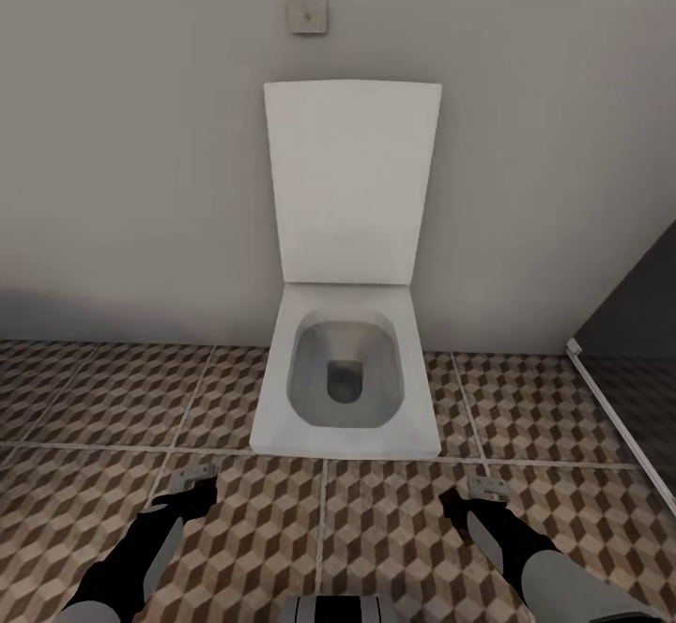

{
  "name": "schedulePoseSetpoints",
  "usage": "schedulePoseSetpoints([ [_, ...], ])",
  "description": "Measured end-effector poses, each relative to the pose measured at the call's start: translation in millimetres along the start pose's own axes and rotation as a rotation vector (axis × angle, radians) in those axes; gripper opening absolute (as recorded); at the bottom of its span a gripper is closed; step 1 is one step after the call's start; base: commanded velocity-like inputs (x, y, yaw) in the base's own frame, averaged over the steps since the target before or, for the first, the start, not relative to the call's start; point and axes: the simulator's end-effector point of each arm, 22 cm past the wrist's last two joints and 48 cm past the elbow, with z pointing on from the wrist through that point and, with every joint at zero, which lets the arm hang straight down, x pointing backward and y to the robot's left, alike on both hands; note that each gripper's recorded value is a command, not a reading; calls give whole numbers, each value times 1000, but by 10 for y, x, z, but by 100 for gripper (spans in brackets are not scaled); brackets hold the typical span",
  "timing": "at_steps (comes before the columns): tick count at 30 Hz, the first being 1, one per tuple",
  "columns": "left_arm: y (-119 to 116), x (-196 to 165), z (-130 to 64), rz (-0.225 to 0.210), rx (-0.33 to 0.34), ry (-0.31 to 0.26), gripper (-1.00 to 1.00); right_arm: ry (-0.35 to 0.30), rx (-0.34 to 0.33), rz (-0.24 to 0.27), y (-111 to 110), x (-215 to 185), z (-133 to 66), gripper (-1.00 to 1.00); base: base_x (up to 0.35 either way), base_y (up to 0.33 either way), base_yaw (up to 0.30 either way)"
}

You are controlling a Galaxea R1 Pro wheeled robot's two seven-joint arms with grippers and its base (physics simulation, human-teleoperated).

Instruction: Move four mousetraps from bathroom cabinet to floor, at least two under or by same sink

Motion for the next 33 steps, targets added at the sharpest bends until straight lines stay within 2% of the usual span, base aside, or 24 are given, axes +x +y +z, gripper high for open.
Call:
schedulePoseSetpoints([
  [7, 8, 0, 1, -2, -1, 0, -100, 0, -1, 0, 9, 0, -1, -100, 0, -156, 0],
  [15, 13, -2, 0, -3, -1, 0, -100, 0, 1, 0, -8, -1, 0, -100, 22, -26, 0],
  [33, 33, -6, 0, -6, -4, -1, -100, 0, 3, 7, -29, -3, 1, -100, 254, 157, 0],
])
